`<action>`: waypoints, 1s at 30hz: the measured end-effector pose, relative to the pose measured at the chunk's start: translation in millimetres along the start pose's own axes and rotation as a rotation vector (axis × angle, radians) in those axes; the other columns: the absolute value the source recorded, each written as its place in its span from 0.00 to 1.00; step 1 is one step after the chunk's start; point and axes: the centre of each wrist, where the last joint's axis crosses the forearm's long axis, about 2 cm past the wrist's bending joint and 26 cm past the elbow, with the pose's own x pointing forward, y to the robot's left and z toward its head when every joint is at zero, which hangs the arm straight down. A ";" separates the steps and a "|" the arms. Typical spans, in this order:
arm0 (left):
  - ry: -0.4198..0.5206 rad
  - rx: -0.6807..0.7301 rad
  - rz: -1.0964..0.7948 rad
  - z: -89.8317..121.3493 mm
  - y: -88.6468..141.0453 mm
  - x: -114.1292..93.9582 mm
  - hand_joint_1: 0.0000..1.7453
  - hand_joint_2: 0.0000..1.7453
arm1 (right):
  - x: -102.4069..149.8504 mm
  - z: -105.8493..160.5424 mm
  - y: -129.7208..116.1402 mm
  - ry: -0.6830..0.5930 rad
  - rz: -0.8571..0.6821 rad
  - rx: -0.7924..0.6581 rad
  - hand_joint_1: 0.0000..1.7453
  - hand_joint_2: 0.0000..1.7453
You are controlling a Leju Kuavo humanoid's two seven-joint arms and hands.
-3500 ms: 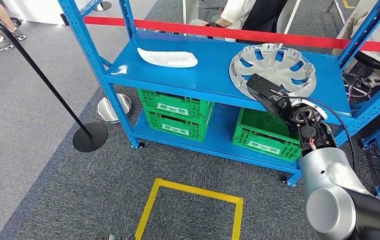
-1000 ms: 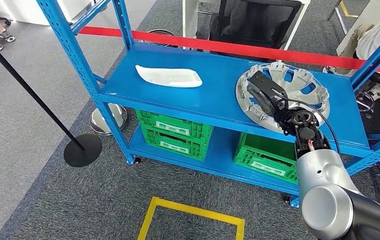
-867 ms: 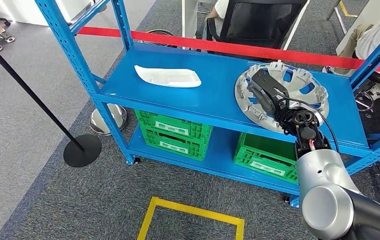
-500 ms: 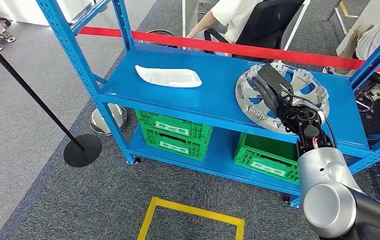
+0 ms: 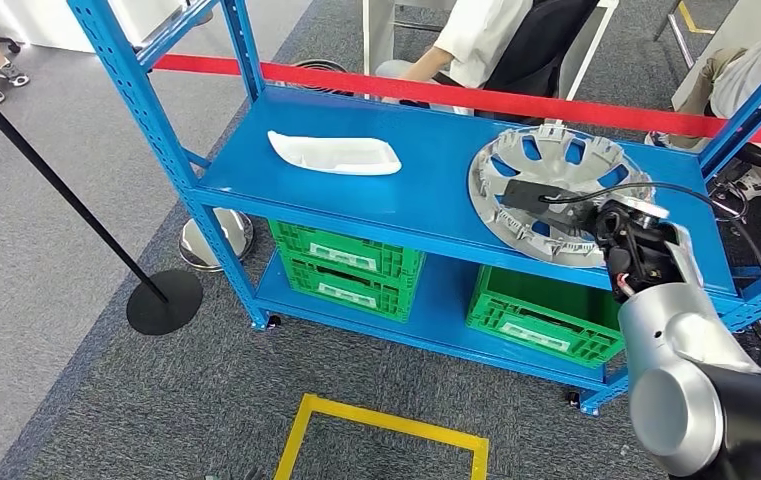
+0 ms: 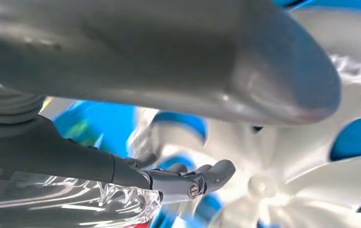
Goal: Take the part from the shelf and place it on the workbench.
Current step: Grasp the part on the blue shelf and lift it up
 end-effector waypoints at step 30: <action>0.008 0.090 0.062 13.4 13.6 -13.4 0.00 0.00 | 90.1 29.8 -17.1 -0.050 0.219 -0.085 0.00 1.00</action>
